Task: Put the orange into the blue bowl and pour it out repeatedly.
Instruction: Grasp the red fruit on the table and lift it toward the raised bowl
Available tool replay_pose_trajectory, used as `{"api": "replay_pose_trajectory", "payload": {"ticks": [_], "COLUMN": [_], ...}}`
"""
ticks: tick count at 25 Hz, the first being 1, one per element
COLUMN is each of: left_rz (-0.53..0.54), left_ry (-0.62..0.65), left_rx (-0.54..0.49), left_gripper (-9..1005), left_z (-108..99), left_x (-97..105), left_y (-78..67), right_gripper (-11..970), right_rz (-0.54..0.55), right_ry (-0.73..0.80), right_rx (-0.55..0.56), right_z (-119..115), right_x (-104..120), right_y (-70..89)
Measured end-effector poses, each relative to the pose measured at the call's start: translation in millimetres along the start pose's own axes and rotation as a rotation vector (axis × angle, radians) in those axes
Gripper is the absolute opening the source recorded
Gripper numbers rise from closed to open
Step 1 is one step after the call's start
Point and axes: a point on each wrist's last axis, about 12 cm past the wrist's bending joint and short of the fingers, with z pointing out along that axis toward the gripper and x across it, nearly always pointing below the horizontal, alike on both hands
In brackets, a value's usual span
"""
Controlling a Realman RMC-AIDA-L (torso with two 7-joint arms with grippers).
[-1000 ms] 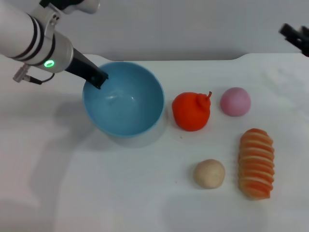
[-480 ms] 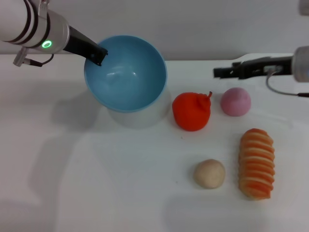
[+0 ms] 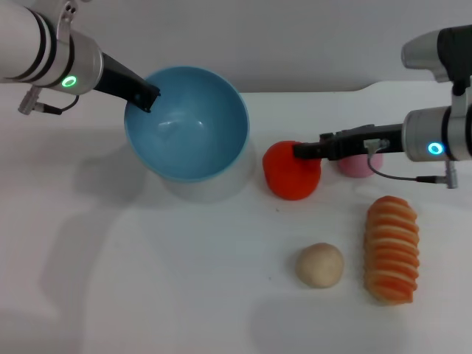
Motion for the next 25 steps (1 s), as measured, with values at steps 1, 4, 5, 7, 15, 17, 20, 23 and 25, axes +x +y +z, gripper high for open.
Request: {"api": "replay_pose_trajectory", "payload": {"ticks": [1, 4, 5, 7, 15, 17, 20, 23, 25], "left_rz": [0.000, 0.004, 0.006, 0.011, 0.018, 0.019, 0.017, 0.014, 0.013], "left_ry": [0.001, 0.002, 0.003, 0.005, 0.011, 0.011, 0.008, 0.007, 0.007], "left_rx": [0.000, 0.001, 0.002, 0.006, 0.014, 0.017, 0.024, 0.027, 0.027], "left_gripper": [-1, 0, 0, 0, -1, -1, 0, 0, 0], "left_z": [0.4, 1.4, 1.6, 2.4, 3.3, 3.5, 3.7, 3.8, 3.8], "left_x": [0.7, 1.6, 1.6, 1.4, 1.4, 1.4, 0.9, 0.8, 1.1], "left_y": [-0.3, -1.6, -2.2, -4.0, -6.8, -7.6, -8.8, -9.2, -9.2], "right_gripper": [719, 719, 719, 704, 467, 383, 264, 175, 157], "right_rz": [-0.001, 0.004, 0.005, 0.008, 0.062, 0.059, 0.048, 0.024, 0.010], "right_ry": [-0.026, -0.056, -0.051, -0.045, -0.031, -0.025, -0.020, -0.004, -0.006], "right_rx": [-0.009, -0.035, -0.033, -0.025, -0.030, -0.039, -0.043, -0.045, -0.041], "right_z": [3.4, 11.1, 12.6, 14.3, 11.1, 10.2, 9.9, 10.5, 9.1], "right_x": [2.8, 8.5, 9.9, 11.7, 19.5, 20.6, 20.8, 22.7, 23.3], "right_y": [1.4, 6.1, 6.2, 5.8, 3.0, 3.6, 4.2, 5.2, 4.4]}}
